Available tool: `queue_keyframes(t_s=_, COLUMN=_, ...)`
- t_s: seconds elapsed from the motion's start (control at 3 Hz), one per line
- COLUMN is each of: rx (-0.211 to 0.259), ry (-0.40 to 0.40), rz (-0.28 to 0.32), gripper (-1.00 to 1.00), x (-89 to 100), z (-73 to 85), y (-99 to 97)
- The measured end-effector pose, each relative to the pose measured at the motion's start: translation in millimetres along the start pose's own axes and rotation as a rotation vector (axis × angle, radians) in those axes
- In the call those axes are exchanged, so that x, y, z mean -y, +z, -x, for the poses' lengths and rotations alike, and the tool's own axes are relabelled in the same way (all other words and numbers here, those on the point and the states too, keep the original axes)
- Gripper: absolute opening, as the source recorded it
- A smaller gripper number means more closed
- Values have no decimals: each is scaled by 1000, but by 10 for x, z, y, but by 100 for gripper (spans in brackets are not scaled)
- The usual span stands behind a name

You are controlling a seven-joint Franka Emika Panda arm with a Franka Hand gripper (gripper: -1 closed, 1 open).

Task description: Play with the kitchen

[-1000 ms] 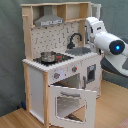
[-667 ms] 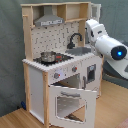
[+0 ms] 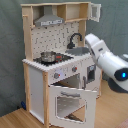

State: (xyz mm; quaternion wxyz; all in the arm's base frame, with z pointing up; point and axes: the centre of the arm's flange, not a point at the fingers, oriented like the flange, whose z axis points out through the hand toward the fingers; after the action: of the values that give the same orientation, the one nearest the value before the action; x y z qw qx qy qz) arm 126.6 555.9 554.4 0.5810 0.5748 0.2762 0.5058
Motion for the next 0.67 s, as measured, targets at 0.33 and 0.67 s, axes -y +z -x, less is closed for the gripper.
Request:
queue_keyframes(t_s=0.33, rx=-34, ry=-126, rz=22, gripper=100, x=505, z=-31, y=-168)
queue_keyframes(t_s=0.67, rx=-91, ry=-261, rz=10, gripper=100, x=1045, z=-66, y=-266)
